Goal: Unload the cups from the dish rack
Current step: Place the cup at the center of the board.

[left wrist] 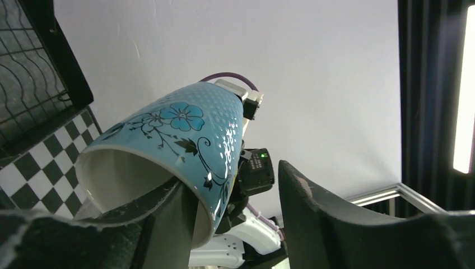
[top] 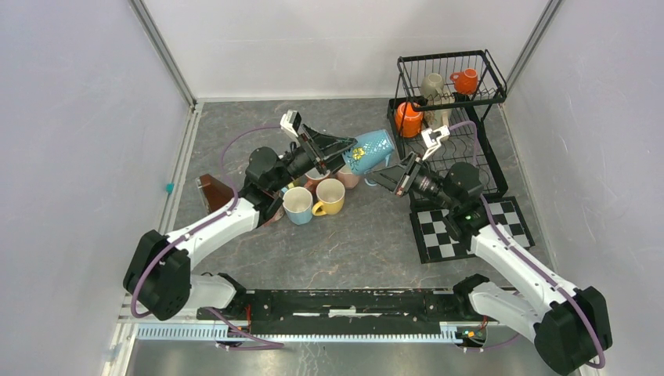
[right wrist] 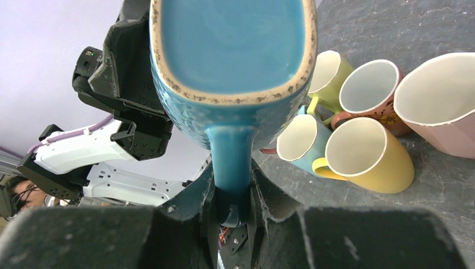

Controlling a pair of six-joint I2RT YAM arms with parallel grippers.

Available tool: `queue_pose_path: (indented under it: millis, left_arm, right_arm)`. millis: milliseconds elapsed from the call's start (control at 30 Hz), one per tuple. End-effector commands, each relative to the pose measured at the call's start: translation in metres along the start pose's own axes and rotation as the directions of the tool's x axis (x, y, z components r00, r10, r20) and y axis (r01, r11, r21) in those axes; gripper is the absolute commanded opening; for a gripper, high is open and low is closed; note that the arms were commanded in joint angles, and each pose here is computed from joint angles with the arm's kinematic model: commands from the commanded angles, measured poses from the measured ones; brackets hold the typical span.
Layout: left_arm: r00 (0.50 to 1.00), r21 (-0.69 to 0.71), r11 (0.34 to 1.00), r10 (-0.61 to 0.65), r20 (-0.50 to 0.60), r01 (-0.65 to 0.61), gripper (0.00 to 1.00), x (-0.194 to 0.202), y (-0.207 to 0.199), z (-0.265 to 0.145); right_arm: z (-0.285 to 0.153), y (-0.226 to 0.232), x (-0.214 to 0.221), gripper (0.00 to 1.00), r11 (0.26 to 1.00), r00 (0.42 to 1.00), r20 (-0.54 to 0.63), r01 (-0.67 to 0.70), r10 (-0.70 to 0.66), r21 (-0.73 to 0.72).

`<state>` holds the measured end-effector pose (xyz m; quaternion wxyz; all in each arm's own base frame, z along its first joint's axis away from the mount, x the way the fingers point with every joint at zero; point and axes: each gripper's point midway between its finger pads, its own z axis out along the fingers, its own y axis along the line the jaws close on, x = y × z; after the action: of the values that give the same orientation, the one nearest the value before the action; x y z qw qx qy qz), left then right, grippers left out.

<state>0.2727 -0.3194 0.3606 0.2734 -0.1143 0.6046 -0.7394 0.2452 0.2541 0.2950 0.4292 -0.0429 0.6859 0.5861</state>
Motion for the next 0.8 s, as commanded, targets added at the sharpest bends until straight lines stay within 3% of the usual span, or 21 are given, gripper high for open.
queue_pose_path:
  millis: [0, 567, 700, 767]
  left_arm:
    - [0.998, 0.164, 0.985, -0.051, -0.026, 0.055, 0.58, 0.005, -0.046, -0.005]
    - [0.975, 0.204, 0.955, -0.198, -0.105, 0.216, 0.44, 0.016, -0.061, -0.004]
    - [0.974, 0.197, 0.956, -0.199, -0.111, 0.217, 0.32, 0.018, -0.059, -0.003]
    - [0.974, 0.194, 0.957, -0.197, -0.111, 0.216, 0.21, 0.017, -0.058, -0.003]
  right_arm:
    - [-0.001, 0.034, -0.028, 0.0, 0.991, 0.989, 0.141, 0.072, -0.055, -0.117]
    - [0.007, 0.036, -0.021, 0.0, 0.983, 0.984, 0.156, 0.113, -0.09, -0.144]
    - [0.007, 0.034, -0.017, 0.0, 0.985, 0.985, 0.146, 0.109, -0.089, -0.136]
    - [0.007, 0.032, -0.016, 0.0, 0.986, 0.986, 0.141, 0.107, -0.088, -0.13]
